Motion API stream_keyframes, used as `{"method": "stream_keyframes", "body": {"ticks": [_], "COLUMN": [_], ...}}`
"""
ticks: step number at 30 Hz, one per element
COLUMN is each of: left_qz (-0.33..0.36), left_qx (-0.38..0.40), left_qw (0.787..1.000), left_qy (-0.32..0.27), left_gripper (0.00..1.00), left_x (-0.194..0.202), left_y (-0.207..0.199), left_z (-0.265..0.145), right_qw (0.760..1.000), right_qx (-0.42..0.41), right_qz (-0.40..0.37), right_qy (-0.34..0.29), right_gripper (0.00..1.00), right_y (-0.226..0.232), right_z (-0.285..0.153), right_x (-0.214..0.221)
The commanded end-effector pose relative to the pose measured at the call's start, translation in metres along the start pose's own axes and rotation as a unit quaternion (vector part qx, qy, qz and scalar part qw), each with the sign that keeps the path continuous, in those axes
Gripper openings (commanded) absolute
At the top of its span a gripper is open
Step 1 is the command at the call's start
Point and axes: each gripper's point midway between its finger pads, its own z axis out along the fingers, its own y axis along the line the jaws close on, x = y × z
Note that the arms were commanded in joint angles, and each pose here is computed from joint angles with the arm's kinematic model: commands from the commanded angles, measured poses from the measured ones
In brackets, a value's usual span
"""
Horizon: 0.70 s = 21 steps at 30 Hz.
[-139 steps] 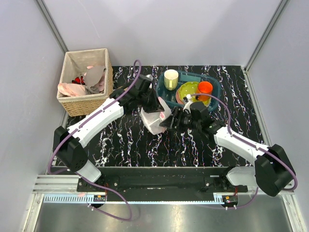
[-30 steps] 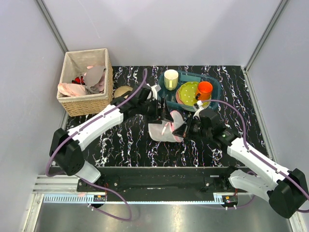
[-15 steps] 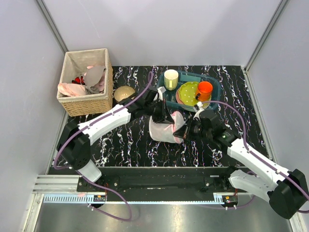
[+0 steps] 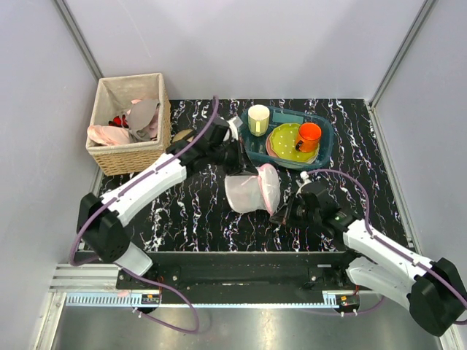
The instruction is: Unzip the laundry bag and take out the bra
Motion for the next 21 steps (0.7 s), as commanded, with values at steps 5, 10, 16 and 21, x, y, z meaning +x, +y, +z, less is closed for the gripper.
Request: {"method": "stream_keyframes", "body": {"ticks": [5,10,16,21], "left_qz": [0.032,0.026,0.029,0.025], "left_qx": [0.005,-0.005,-0.030,-0.045], "left_qw": [0.995,0.990,0.991,0.992], "left_qy": [-0.099,-0.137,-0.130,-0.118], "left_gripper": [0.00,0.00,0.00,0.00], "left_x": [-0.044,-0.070,-0.090,-0.100], "left_y": [-0.020,-0.011,0.001,0.010], "left_z": [-0.051,-0.068,-0.045,-0.024], "right_qw": [1.000,1.000,1.000,0.998], "right_qx": [-0.011,0.011,-0.020,-0.046], "right_qz": [-0.013,-0.008,-0.010,-0.023], "right_qy": [-0.011,-0.014,-0.019,-0.043], "right_gripper": [0.00,0.00,0.00,0.00], "right_y": [0.005,-0.010,0.016,0.052], "right_z": [-0.007,-0.011,-0.041,-0.065], "right_x": [-0.002,0.005,0.001,-0.021]}}
